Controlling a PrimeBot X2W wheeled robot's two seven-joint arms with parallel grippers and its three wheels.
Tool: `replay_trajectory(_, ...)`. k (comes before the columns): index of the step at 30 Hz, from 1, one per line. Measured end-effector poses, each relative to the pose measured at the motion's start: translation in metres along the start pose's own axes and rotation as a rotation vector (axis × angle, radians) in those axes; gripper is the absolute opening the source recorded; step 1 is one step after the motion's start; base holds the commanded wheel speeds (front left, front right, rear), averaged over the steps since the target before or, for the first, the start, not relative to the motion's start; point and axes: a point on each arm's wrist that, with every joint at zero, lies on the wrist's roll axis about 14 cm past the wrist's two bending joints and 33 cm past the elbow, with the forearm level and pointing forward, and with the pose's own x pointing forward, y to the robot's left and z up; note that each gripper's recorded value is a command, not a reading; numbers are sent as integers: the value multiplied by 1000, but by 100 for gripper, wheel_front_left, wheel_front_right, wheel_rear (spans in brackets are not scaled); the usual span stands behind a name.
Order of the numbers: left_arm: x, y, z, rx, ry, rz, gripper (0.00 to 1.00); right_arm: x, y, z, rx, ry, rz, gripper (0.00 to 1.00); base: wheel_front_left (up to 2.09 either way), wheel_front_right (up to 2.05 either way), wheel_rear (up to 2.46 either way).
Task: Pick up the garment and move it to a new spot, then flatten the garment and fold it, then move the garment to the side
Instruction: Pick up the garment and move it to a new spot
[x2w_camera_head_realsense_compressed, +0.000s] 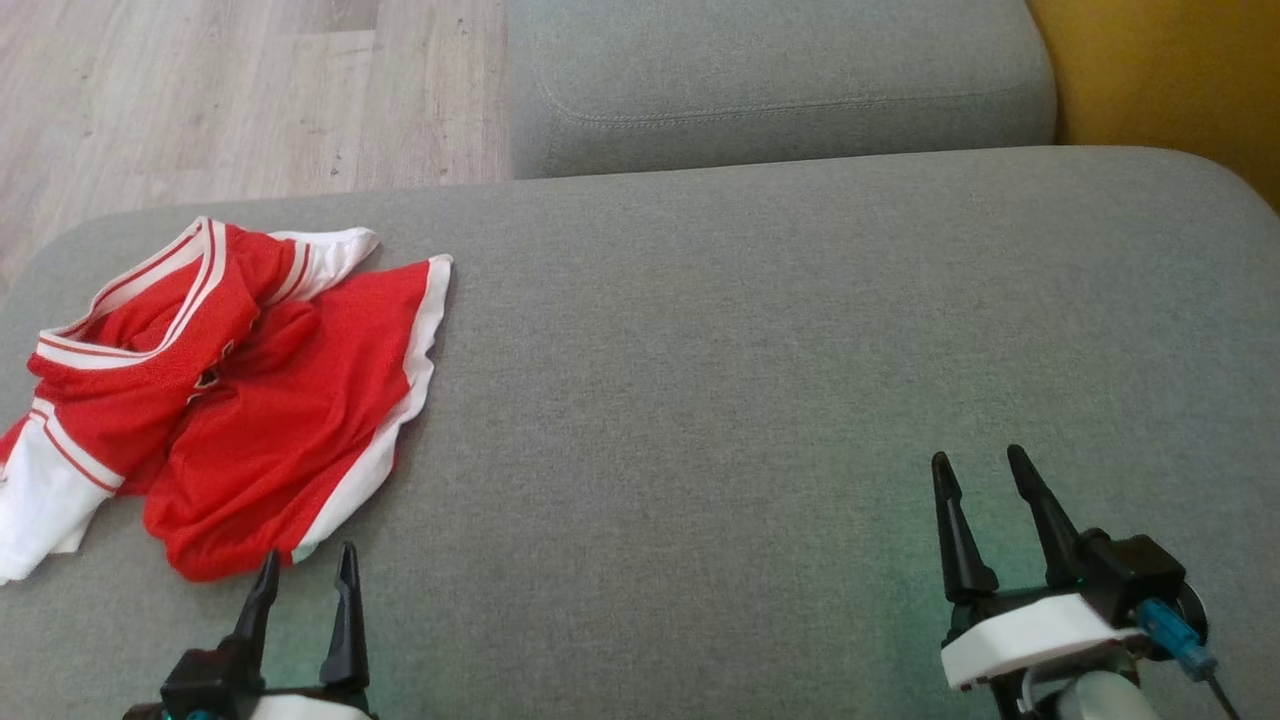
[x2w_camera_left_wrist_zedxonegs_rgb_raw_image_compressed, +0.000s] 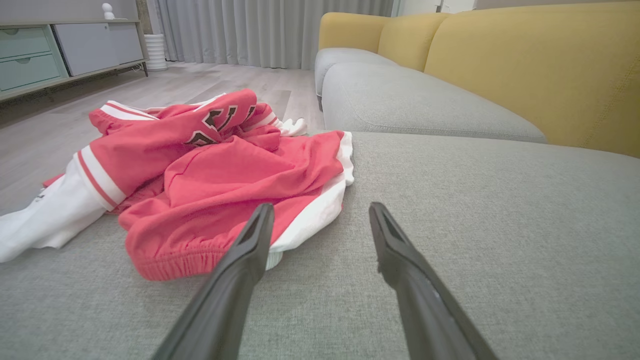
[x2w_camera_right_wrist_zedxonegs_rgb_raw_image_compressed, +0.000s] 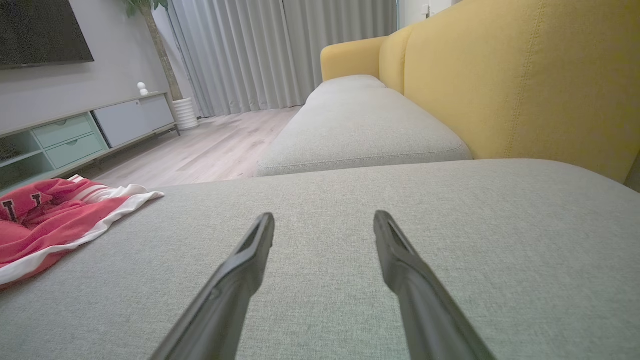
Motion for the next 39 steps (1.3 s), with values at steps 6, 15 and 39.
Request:
replay_trajectory(6, -6, 7, 1, -4, -5, 25, 100, 3, 6, -2, -1, 8, 21, 100, 0, 0, 0)
replay_trajectory(15, -43, 49, 1, -22, -29, 172, 100, 18, 59, -14, 2, 49, 190, 100, 0, 0, 0)
replay_trajectory(39, 14, 116, 81, 27, -106, 231, 100, 77, 107, -40, -26, 96, 370, 100, 0, 0, 0)
